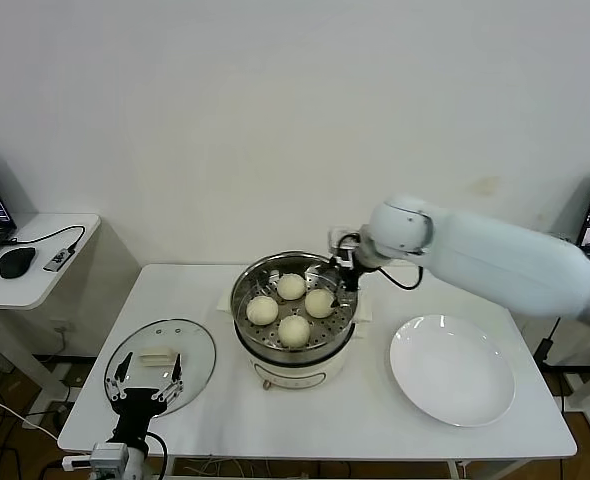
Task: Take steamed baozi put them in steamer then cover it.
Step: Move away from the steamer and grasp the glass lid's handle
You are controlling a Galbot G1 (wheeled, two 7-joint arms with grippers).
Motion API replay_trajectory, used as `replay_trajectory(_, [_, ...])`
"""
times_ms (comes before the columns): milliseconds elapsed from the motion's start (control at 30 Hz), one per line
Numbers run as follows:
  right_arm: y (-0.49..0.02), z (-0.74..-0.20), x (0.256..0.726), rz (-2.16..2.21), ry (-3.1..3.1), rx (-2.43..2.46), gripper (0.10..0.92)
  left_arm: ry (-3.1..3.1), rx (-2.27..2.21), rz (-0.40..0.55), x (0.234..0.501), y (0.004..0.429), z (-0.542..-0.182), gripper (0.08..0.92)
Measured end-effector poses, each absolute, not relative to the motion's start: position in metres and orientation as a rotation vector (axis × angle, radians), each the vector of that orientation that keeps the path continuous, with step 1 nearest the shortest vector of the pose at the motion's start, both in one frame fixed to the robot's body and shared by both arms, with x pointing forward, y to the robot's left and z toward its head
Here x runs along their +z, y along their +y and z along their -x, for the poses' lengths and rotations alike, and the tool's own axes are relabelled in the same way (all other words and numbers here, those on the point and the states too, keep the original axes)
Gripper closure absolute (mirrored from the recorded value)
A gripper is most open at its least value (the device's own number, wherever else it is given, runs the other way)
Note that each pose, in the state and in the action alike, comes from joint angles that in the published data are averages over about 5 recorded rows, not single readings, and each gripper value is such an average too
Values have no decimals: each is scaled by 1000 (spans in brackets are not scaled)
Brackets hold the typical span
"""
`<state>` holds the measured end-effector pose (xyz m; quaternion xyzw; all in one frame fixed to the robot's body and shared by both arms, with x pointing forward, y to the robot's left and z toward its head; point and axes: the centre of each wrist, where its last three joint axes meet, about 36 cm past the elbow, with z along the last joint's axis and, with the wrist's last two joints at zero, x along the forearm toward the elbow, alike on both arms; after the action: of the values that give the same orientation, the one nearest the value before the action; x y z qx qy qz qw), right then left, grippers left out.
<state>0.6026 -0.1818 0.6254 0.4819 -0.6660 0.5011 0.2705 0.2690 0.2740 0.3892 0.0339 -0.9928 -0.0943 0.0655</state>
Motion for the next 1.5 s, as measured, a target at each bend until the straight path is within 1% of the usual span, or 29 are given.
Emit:
replay_trajectory(200, [-234, -566, 602, -1278, -2112, 1258, 200, -2996, -274, -100, 388, 272, -266, 177])
replay_trajectory(367, [-260, -535, 575, -1246, -2419, 1139, 200, -3001, -268, -110, 386, 269, -264, 177])
replay_trajectory(667, [-279, -487, 515, -1143, -2913, 888, 200, -3007, -341, -141, 379, 265, -260, 177])
replay_trajectory(800, [-285, -461, 485, -1025, -3096, 749, 200, -2988, -484, -157, 372, 271, -258, 177])
replay_trajectory(900, [-292, -438, 463, -888, -3204, 653, 200, -2959, -654, -150, 367, 279, -254, 177])
replay_trajectory(1033, [-303, -404, 436, -670, -3297, 553, 200, -2892, -932, -112, 361, 294, -248, 177])
replay_trajectory(1167, [-316, -373, 415, -447, -3337, 502, 200, -2796, -1257, -51, 356, 313, -245, 177])
replay_trajectory(1333, [-336, -341, 396, -180, -3343, 486, 200, -2624, -1646, 62, 351, 340, -250, 177])
replay_trajectory(1500, [-352, -313, 381, 35, -3319, 494, 200, -2442, -1906, 191, 345, 363, -262, 177])
